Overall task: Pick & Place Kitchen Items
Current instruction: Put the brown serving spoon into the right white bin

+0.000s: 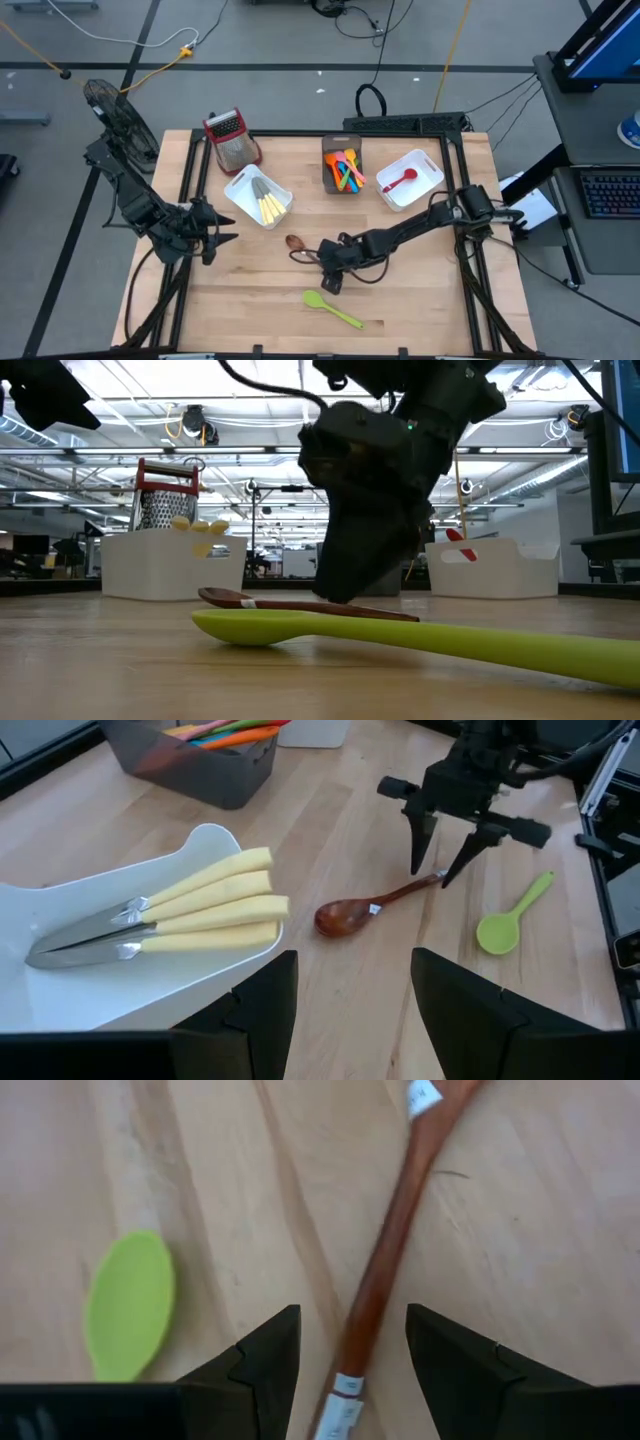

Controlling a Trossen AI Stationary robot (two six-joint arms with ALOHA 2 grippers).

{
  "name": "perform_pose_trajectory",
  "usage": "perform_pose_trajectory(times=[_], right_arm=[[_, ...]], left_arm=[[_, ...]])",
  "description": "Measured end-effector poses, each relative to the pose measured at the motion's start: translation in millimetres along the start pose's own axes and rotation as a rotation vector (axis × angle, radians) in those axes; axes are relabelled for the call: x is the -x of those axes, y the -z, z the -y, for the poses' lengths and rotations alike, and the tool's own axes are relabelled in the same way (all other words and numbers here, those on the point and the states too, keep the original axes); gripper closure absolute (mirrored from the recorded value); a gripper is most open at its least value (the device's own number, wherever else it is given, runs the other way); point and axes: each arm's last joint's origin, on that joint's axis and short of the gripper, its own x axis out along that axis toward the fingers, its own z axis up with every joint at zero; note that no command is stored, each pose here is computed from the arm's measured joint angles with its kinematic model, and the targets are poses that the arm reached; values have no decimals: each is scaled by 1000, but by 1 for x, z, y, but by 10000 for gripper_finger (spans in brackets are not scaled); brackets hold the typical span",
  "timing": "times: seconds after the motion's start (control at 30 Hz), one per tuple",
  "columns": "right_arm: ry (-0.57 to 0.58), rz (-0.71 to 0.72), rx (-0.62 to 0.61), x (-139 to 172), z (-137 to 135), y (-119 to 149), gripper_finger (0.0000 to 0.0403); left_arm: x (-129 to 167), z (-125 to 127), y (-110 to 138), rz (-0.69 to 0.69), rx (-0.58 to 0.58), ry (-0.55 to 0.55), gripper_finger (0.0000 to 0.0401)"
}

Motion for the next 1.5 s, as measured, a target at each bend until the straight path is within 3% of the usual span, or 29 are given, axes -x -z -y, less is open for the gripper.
perform_pose_trajectory(times=[0.23,0.4,0.63,0.77,0.83,0.97,1.07,1.27,1.5], right_arm=[[90,-88,-24,-27,10,17,224],[214,-212,-64,-40,21,37,236],[301,-260,-45,-38,24,46,316],[298,-254,-107,-38,24,46,374],[297,-251,-147,-38,24,45,376],[265,-222,-211,-28,19,40,376],[175,-150,-226,-13,9,28,376],[22,-26,-325,30,-9,7,376],[-80,101,-473,85,-23,-9,376]], left_arm=[[0,0,0,-1,0,0,201],[0,0,0,-3,12,2,201],[0,0,0,-3,12,1,201],[0,0,0,1,14,-1,201],[0,0,0,2,16,-2,201],[0,0,0,2,16,-2,201],[0,0,0,4,7,-3,201],[0,0,0,4,-34,-4,201],[0,0,0,4,-38,-4,201]])
